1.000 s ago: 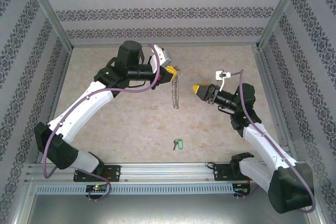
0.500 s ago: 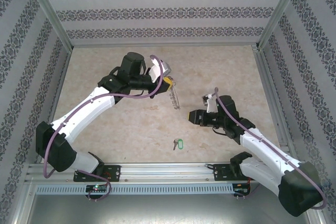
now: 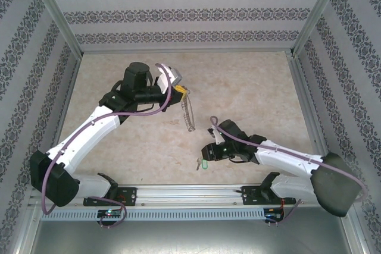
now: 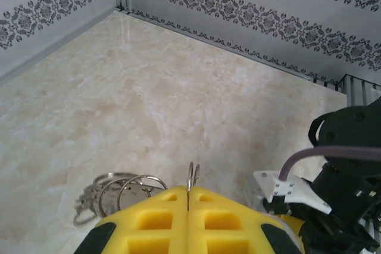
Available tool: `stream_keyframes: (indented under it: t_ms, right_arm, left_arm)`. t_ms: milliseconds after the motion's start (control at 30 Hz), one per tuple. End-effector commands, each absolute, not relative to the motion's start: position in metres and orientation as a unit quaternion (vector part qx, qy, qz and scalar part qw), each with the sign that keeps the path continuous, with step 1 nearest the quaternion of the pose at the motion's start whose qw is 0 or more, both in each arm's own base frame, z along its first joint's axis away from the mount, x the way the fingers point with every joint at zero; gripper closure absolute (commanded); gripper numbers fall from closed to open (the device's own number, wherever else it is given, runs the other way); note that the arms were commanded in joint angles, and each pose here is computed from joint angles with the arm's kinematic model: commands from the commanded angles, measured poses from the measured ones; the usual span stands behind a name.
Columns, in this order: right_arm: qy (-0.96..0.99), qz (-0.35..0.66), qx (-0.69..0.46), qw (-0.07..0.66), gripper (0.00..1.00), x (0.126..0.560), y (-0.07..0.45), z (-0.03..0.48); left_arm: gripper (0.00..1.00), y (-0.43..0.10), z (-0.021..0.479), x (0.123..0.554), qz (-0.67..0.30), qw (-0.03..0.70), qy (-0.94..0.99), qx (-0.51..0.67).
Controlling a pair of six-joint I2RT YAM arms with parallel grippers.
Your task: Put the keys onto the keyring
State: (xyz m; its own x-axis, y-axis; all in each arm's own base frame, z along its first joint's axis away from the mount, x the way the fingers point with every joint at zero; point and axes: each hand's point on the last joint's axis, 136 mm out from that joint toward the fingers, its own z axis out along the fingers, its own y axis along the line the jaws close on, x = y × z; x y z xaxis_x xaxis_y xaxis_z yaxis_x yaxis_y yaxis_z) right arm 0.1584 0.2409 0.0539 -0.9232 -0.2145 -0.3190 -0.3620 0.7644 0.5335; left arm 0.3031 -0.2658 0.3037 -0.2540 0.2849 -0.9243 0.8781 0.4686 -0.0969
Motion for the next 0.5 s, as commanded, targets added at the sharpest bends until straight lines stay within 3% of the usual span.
stream_keyframes:
  t_ms: [0,467]
  right_arm:
    - [0.93,0.286,-0.185,0.138,0.62,0.168,0.248,0.057]
    - [0.932,0.24,-0.254,0.092,0.57,0.159,0.252,0.037]
  left_arm:
    - [1.0,-0.258,0.327,0.303,-0.322,0.495,0.705,0.392]
    - [1.0,-0.247,0.327,0.304,-0.317,0.502,0.709,0.381]
